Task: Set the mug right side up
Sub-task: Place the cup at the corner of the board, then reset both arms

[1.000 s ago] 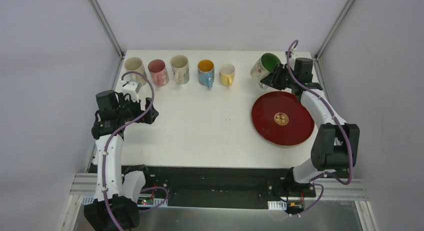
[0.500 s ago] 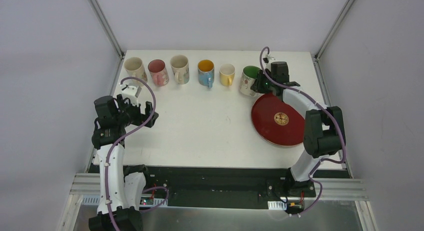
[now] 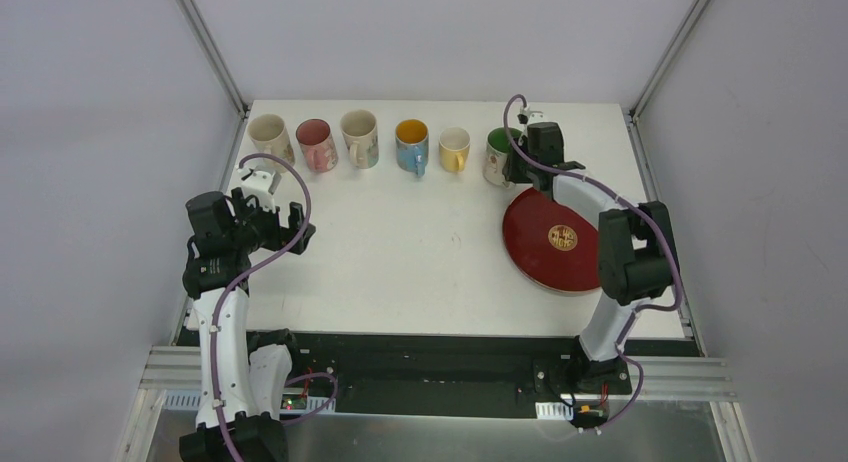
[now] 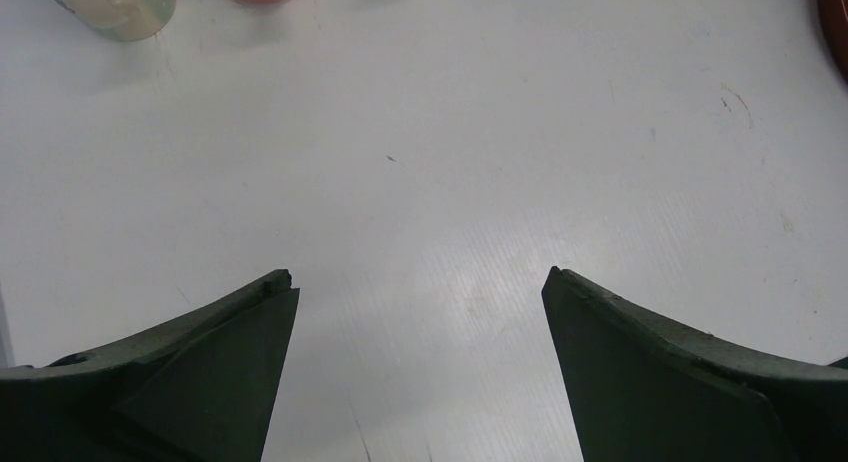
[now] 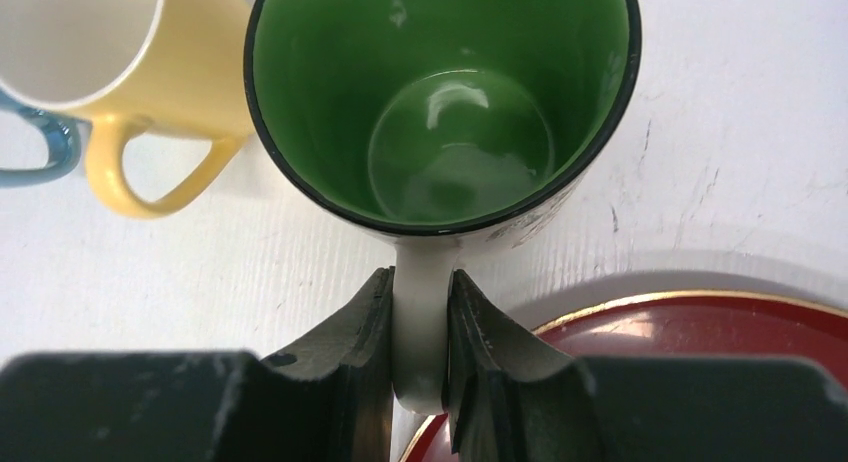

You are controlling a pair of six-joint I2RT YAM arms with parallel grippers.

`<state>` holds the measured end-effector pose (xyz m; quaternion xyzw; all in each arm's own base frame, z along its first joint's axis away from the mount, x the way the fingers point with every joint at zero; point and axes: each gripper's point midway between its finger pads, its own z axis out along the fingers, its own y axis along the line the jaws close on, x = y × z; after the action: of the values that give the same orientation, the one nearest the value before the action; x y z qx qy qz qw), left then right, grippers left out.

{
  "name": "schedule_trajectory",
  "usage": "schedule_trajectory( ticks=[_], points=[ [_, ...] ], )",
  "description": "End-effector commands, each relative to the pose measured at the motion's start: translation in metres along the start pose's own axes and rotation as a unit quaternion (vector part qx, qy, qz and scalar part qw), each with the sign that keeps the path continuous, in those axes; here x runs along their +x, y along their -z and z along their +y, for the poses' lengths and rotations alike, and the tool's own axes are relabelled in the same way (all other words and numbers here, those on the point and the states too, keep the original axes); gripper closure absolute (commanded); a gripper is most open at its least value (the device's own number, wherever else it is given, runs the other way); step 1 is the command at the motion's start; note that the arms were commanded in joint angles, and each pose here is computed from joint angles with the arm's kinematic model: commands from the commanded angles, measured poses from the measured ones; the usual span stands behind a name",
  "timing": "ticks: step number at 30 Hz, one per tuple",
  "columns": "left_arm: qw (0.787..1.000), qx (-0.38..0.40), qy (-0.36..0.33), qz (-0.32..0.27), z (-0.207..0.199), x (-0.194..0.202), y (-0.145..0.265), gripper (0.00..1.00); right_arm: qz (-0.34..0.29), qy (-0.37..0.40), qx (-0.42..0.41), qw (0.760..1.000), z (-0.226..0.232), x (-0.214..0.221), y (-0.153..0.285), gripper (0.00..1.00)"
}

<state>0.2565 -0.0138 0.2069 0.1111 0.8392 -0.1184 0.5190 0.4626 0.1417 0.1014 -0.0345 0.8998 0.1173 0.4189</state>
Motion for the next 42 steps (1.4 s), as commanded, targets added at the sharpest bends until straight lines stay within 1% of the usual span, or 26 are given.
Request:
schedule_trajectory(
  ticks=[1,11,16,18,21,22,24,29,31,33,34,35,38,42],
  points=[
    [1.0,0.008,-0.013,-0.018,-0.002,-0.006,0.002,0.01,-0.118,0.007,0.008,0.993,0.005,-0.077,0.001,1.0],
    [1.0,0.009,-0.01,-0.021,-0.002,-0.007,0.003,0.01,-0.088,-0.004,0.007,0.996,0.007,-0.056,-0.019,1.0],
    [1.0,0.009,-0.009,-0.021,-0.002,-0.008,0.003,0.01,-0.081,-0.007,0.008,0.997,0.007,-0.051,-0.015,0.87],
    [1.0,0.009,-0.01,-0.021,-0.002,-0.008,0.003,0.01,-0.077,-0.007,0.004,0.997,0.009,-0.05,-0.012,0.81],
    [1.0,0.009,-0.01,-0.023,-0.002,-0.009,0.004,0.01,-0.073,-0.004,0.0,0.997,0.012,-0.048,-0.007,0.67],
    [1.0,0.008,-0.012,-0.025,-0.002,-0.01,0.004,0.01,-0.068,-0.001,-0.014,0.998,0.017,-0.046,-0.006,0.62],
    [0.999,0.008,-0.013,-0.028,-0.003,-0.011,0.006,0.01,-0.065,0.001,-0.022,0.998,0.02,-0.044,-0.003,0.54],
    [0.999,0.007,-0.019,-0.037,-0.005,-0.017,0.009,0.01,-0.064,0.009,-0.019,0.998,0.019,-0.044,0.007,0.41],
    [0.999,0.0,-0.024,-0.045,-0.003,-0.024,0.013,0.01,-0.065,0.014,-0.018,0.998,0.02,-0.048,0.019,0.34],
    [0.998,-0.005,-0.033,-0.055,-0.003,-0.033,0.018,0.01,-0.073,0.025,-0.016,0.997,0.02,-0.056,0.039,0.24],
    [0.998,-0.005,-0.037,-0.059,-0.005,-0.038,0.02,0.01,-0.083,0.031,-0.012,0.996,0.019,-0.062,0.049,0.11],
    [0.997,-0.003,-0.041,-0.063,-0.006,-0.043,0.023,0.01,-0.084,0.038,-0.001,0.996,0.015,-0.063,0.061,0.03],
    [0.996,0.004,-0.046,-0.072,-0.012,-0.059,0.032,0.01,-0.101,0.056,0.026,0.993,0.004,-0.071,0.098,0.01],
    [0.995,0.009,-0.044,-0.087,-0.02,-0.081,0.047,0.01,-0.124,0.059,0.046,0.99,-0.005,-0.08,0.154,0.01]
  ],
)
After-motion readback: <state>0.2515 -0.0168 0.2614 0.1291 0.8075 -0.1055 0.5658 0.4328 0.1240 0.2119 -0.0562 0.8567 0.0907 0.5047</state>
